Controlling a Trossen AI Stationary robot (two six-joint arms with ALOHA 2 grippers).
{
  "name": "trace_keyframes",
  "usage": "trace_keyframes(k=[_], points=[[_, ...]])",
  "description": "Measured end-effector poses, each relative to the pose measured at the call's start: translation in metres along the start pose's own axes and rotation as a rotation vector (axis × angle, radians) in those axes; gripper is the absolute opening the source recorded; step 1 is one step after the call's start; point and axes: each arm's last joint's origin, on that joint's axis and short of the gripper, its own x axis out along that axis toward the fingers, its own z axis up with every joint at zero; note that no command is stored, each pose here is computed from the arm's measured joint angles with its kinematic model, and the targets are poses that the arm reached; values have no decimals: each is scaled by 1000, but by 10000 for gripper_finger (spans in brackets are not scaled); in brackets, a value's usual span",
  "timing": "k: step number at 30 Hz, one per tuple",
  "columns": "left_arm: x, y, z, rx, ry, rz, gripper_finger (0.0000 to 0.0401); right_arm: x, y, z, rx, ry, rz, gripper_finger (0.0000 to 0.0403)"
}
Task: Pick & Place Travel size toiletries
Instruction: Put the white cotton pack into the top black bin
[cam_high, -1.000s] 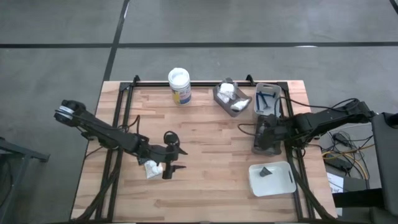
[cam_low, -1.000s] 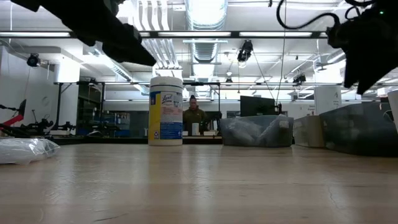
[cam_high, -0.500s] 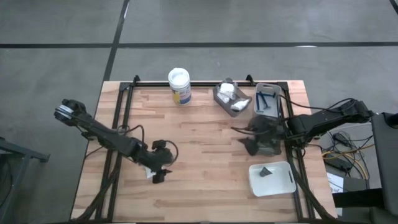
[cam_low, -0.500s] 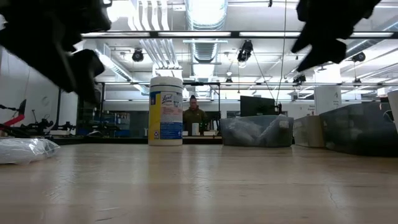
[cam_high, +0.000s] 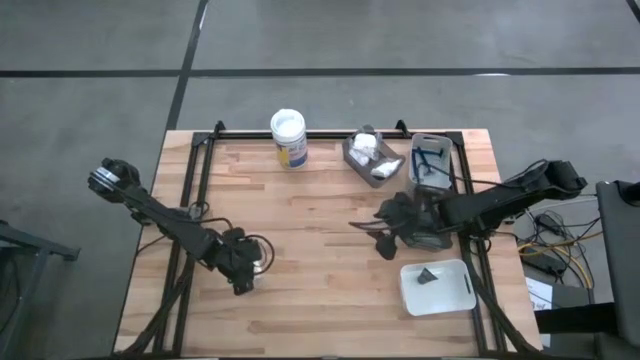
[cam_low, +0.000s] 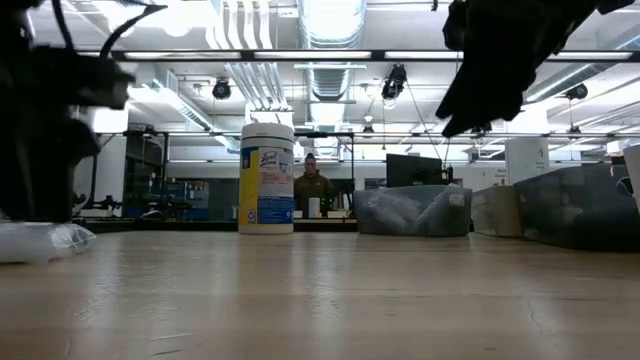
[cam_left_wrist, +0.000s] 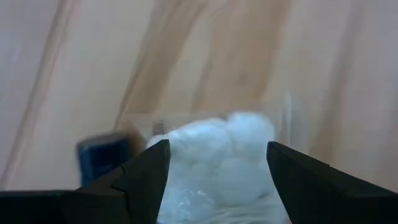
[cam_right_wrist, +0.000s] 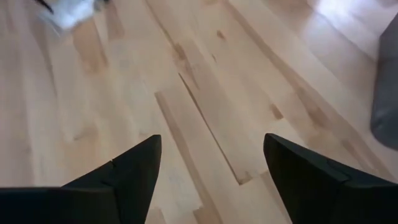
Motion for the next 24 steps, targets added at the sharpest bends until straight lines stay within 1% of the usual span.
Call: trace_keyframes(k=[6, 9, 11, 14, 17, 24], points=[[12, 13, -14, -70, 22, 57, 273, 13, 2, -6, -25, 39, -25, 257], [13, 15, -14, -66, -4, 85, 270, 13, 3, -5, -23, 34, -22, 248], [13, 15, -14, -40, -14, 92, 259, 11, 2, -4, -20, 28, -17, 242], [13, 14, -12, -4, -40, 88, 231, 8, 2, -3, -14, 16, -9, 234], [13, 11, -9, 23, -73, 71, 193, 7, 2, -1, -10, 7, -3, 227], [12, 1, 0, 112, -176, -14, 107, 8, 7, 5, -34, -64, 45, 219]])
